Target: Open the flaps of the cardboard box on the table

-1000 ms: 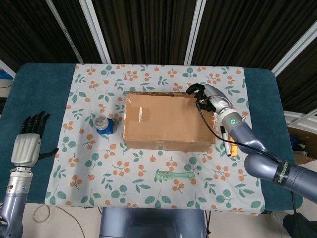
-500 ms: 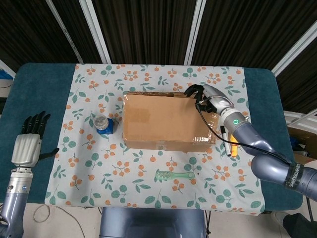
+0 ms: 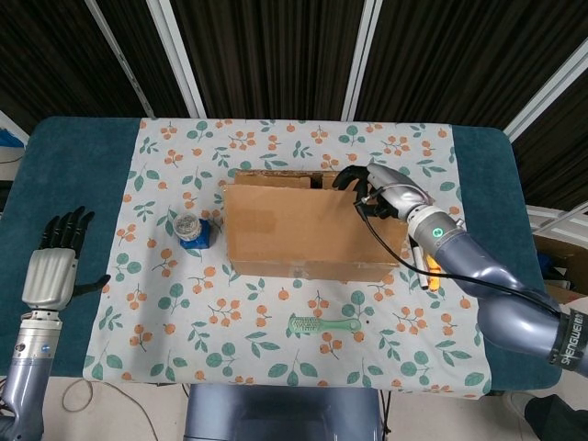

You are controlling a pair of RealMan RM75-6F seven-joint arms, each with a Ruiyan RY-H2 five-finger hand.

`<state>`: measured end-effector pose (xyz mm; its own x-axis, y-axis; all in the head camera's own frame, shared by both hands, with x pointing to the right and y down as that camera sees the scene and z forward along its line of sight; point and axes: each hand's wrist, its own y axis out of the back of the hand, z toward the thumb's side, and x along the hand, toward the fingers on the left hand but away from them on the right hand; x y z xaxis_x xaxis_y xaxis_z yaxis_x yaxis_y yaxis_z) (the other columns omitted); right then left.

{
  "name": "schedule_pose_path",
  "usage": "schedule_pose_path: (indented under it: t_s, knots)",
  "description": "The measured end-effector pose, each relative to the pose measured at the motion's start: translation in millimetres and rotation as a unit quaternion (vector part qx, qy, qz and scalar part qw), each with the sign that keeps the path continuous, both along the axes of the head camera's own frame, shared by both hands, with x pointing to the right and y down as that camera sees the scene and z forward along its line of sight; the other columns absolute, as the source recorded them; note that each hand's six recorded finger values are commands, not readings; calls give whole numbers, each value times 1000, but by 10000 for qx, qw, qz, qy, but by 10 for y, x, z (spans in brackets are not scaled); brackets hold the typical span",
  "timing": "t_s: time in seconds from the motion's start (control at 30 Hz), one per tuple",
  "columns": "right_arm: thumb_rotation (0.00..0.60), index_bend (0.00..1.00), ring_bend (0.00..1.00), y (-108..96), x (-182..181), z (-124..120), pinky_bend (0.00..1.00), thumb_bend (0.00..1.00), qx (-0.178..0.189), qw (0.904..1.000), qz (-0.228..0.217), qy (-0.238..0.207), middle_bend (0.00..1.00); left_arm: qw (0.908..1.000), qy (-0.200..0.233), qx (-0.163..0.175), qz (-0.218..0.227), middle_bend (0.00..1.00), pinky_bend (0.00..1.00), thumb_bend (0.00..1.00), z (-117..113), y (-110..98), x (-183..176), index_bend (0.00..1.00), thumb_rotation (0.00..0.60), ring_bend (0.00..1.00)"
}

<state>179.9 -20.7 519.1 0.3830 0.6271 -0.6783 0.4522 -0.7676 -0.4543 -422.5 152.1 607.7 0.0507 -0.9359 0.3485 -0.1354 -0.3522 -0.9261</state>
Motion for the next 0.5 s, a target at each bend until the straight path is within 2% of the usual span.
schedule_pose_path:
  t_s: [0.3,0.5]
  knots:
    - [600,336,357,64,-58,-247,469,1000,22,9998,-194,55,333,10000,14,-4,-19,0,0,15,2,-2,-2,0,600,0]
    - [600,336,361,213,-92,-381,474,1000,-102,9990,-412,166,334,10000,37,0,-7,0,0,15,-2,-1,5,0,600,0]
